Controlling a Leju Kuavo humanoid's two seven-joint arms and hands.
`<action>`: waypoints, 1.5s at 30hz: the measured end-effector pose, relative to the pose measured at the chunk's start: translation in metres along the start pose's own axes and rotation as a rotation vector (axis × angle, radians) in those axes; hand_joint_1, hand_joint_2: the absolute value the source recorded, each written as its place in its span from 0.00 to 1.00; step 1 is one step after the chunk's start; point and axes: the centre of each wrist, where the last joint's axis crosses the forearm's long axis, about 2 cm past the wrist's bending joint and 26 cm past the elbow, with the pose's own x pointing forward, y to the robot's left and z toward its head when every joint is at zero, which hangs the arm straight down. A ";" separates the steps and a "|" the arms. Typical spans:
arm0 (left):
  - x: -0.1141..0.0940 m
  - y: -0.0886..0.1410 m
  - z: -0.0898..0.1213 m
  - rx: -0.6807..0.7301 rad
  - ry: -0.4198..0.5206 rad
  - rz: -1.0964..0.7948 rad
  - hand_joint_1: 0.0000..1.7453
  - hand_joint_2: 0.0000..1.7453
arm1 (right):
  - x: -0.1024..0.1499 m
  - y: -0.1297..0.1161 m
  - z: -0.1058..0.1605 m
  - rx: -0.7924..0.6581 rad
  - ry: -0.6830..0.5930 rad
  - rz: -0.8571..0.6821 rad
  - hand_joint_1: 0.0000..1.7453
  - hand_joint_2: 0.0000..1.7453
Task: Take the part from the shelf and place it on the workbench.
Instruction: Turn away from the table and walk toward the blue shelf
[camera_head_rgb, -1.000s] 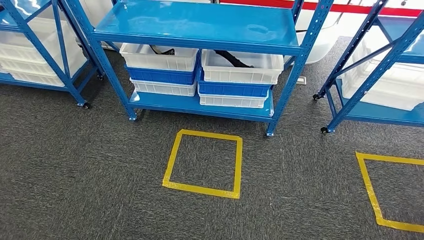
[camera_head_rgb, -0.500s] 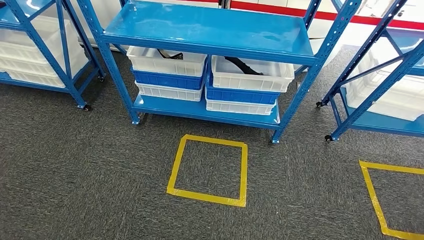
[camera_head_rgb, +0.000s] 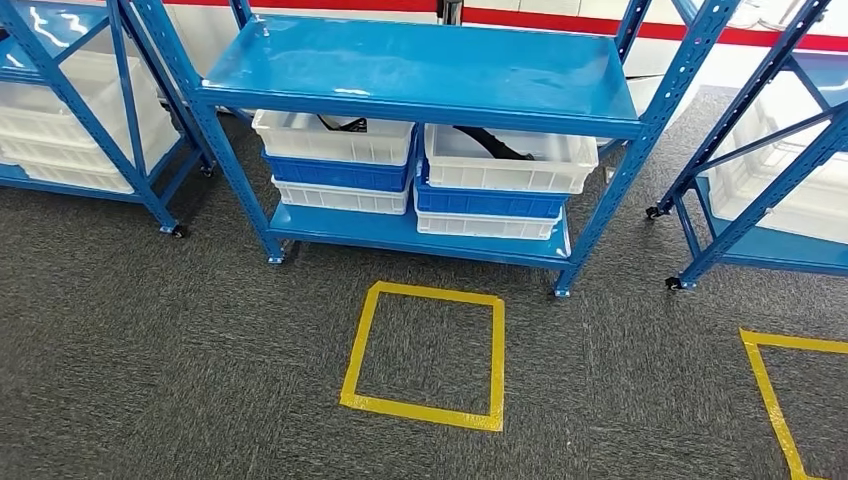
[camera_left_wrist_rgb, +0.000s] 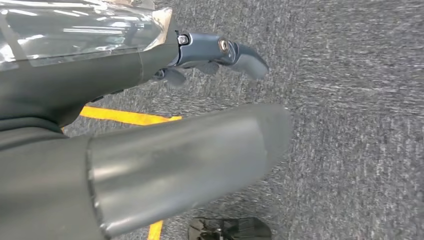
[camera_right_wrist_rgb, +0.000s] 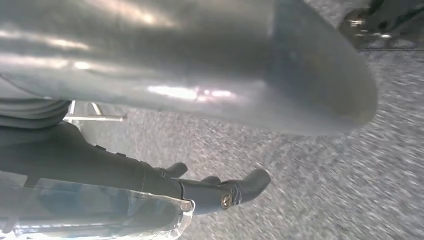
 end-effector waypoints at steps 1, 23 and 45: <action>0.000 0.000 0.000 -0.001 0.002 0.000 0.00 0.00 | 0.000 0.000 0.000 0.000 -0.001 0.001 0.00 0.00; -0.002 -0.002 0.001 -0.007 0.011 -0.009 0.00 0.00 | 0.002 -0.002 0.000 0.004 -0.010 0.004 0.00 0.00; 0.003 -0.001 -0.001 0.004 -0.002 -0.022 0.00 0.00 | 0.001 -0.001 0.000 0.004 -0.016 0.018 0.00 0.00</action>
